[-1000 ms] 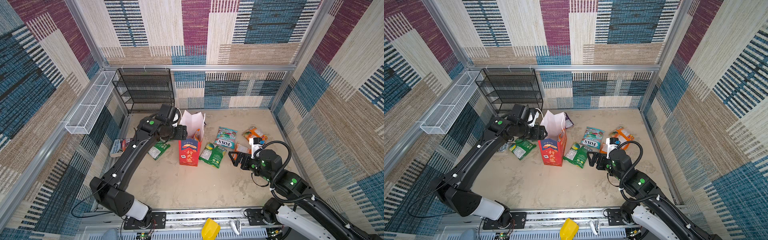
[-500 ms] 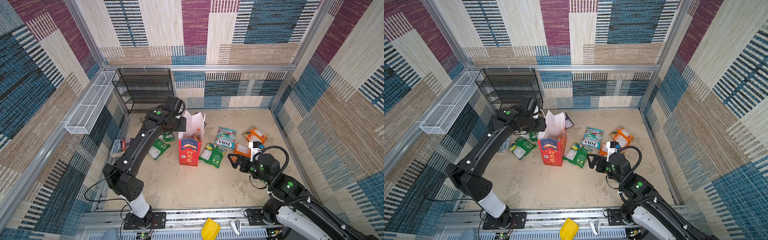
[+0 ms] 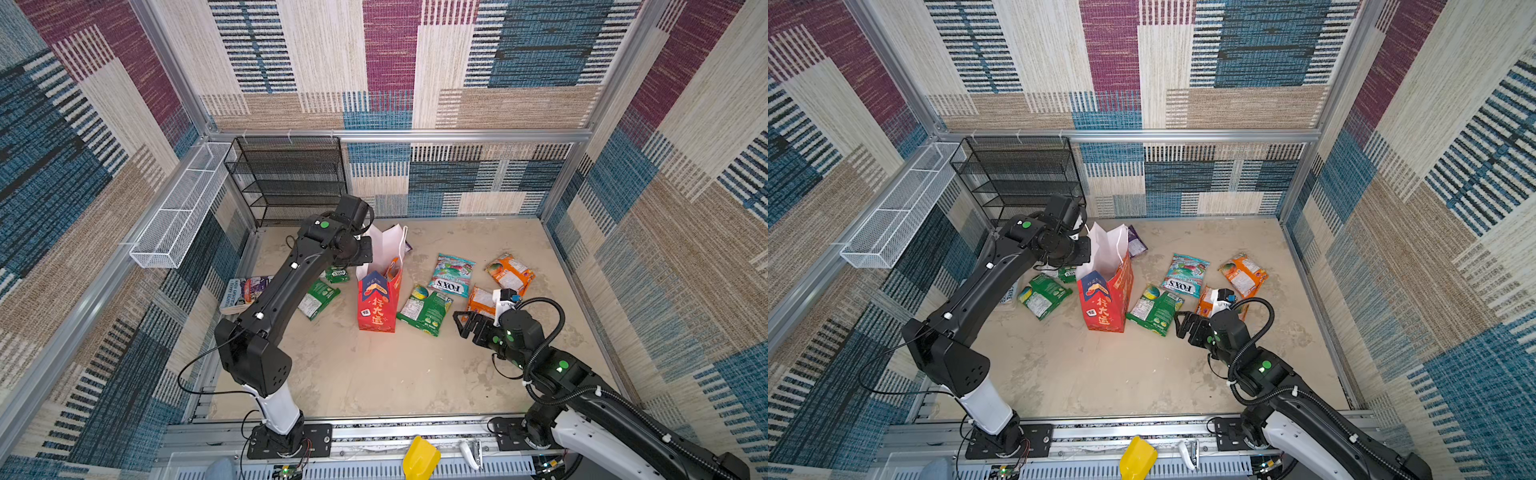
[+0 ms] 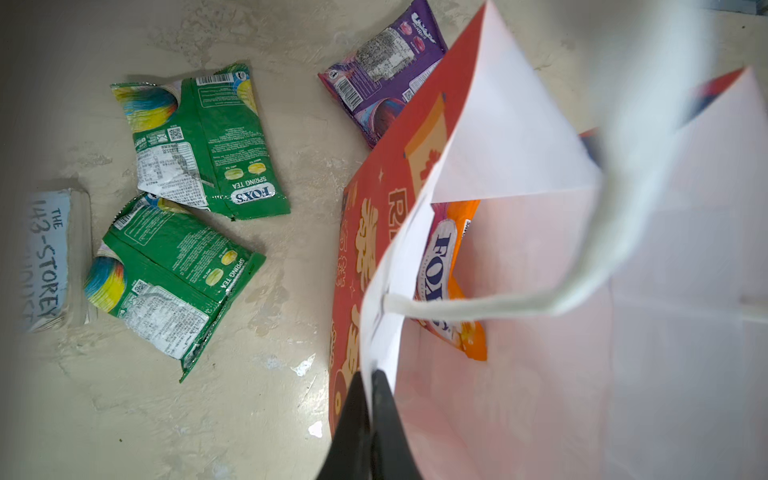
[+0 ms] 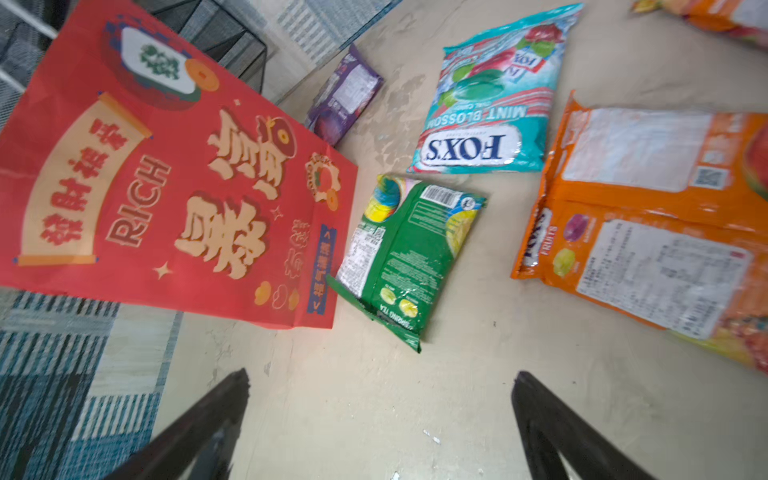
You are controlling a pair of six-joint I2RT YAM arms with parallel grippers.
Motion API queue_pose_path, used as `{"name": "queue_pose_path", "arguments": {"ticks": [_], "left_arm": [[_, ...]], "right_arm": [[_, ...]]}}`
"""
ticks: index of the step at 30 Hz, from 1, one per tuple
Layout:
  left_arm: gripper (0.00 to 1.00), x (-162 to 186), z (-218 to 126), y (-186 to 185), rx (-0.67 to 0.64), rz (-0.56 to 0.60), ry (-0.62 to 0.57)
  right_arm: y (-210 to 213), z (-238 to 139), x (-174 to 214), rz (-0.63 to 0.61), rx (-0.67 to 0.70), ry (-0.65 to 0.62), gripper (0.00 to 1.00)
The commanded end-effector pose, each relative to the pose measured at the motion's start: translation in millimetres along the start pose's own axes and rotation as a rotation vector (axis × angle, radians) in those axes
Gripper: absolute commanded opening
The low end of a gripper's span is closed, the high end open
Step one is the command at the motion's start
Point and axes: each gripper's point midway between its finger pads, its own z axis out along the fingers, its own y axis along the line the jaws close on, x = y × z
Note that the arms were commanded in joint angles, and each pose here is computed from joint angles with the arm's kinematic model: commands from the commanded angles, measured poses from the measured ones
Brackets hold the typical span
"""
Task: Place the snacks into the paper bag
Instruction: 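Lower the right gripper onto the orange fruit-candy bag and grasp its edge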
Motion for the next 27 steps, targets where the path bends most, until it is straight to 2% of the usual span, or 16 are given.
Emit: {"name": "queue_pose_path", "arguments": {"ticks": [1, 8, 14, 22, 27], "left_arm": [[0.0, 3.9, -4.5, 4.0, -0.006, -0.036, -0.009], [0.0, 9.6, -15.8, 17.3, -0.018, -0.012, -0.073], [0.0, 14.8, -6.0, 27.1, -0.022, -0.055, -0.053], [0.0, 15.0, -8.0, 24.2, 0.022, -0.068, -0.046], [0.0, 15.8, -3.8, 23.4, 0.033, -0.073, -0.035]], "right_arm": [[-23.3, -4.7, -15.8, 0.047, 0.117, -0.078, 1.0], [-61.6, 4.6, -39.8, 0.142, 0.178, -0.102, 1.0], [-114.8, 11.4, -56.5, 0.221, 0.353, -0.128, 1.0], [-169.8, 15.4, -66.5, 0.284, 0.378, -0.171, 1.0], [-176.3, 30.7, -66.5, 0.261, 0.305, -0.134, 0.99]]}}
